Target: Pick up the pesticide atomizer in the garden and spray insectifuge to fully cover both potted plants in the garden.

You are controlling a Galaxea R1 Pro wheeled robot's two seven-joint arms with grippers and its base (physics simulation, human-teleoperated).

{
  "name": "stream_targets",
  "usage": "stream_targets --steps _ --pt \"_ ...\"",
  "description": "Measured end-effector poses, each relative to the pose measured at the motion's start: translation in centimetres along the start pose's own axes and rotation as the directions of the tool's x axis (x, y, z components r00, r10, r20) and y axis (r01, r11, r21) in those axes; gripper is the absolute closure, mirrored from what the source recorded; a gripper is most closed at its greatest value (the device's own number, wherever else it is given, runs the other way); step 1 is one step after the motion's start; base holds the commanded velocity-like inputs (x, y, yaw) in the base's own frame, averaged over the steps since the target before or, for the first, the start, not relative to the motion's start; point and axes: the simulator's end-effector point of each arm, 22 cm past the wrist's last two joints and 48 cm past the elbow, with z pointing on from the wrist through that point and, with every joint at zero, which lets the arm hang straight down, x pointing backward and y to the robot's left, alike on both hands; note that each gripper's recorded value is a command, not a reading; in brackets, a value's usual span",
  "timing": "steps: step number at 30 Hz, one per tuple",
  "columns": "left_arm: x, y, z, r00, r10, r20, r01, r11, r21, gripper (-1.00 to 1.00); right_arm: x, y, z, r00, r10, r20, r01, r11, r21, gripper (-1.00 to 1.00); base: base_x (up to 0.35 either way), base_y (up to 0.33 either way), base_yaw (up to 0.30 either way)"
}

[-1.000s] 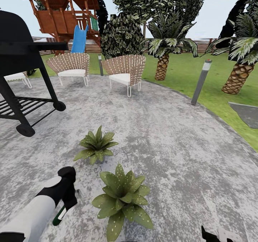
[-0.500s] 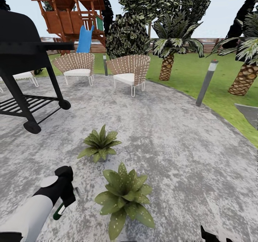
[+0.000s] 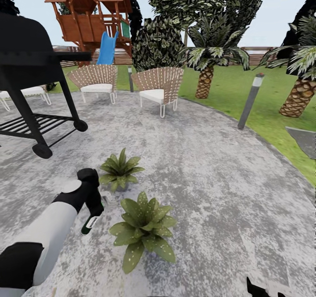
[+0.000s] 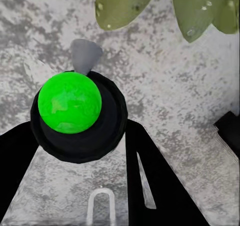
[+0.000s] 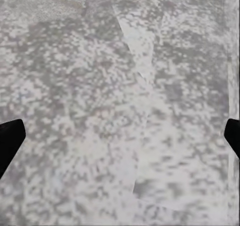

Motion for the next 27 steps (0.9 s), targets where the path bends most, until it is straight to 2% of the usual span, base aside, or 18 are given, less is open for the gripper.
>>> stream_targets --steps 3,5,8,12,16,22,27 --pt "-1.0 -0.7 -0.1 0.999 0.041 -0.031 -0.042 0.999 -0.019 1.00 0.0 -0.1 0.0 1.000 -0.001 0.000 0.001 1.000 0.001 -1.00 -0.070 -0.272 0.000" --pt "-1.2 -0.8 -0.1 0.998 0.047 -0.034 -0.047 0.999 -0.021 1.00 0.0 0.0 0.0 1.000 -0.001 0.000 0.001 1.000 0.000 -1.00 -0.165 -0.256 0.000" --pt "-1.2 -0.9 -0.1 0.998 0.047 -0.036 -0.048 0.999 -0.021 1.00 0.0 0.0 0.0 1.000 -0.001 -0.001 0.001 1.000 -0.001 -1.00 -0.188 -0.237 0.035" --pt "-1.1 -0.8 -0.1 0.998 0.047 -0.038 -0.047 0.999 -0.022 1.00 0.0 0.1 0.0 1.000 0.000 0.000 0.000 1.000 -0.002 -1.00 -0.009 -0.231 0.232" --pt "-0.3 -0.5 0.1 0.998 0.042 -0.055 -0.044 0.999 -0.027 1.00 0.0 0.2 0.0 1.000 0.001 -0.001 -0.001 1.000 -0.002 -1.00 0.041 -0.035 0.190" --pt "1.0 -0.6 1.1 0.996 0.035 -0.079 -0.037 0.999 -0.018 1.00 0.0 0.2 0.0 1.000 0.001 -0.001 -0.001 1.000 -0.003 -1.00 0.001 -0.001 0.009" --pt "1.9 -0.1 1.3 0.992 0.037 -0.117 -0.042 0.998 -0.041 1.00 0.0 0.2 0.0 1.000 0.002 0.000 -0.002 1.000 -0.002 -1.00 0.000 0.000 0.071"
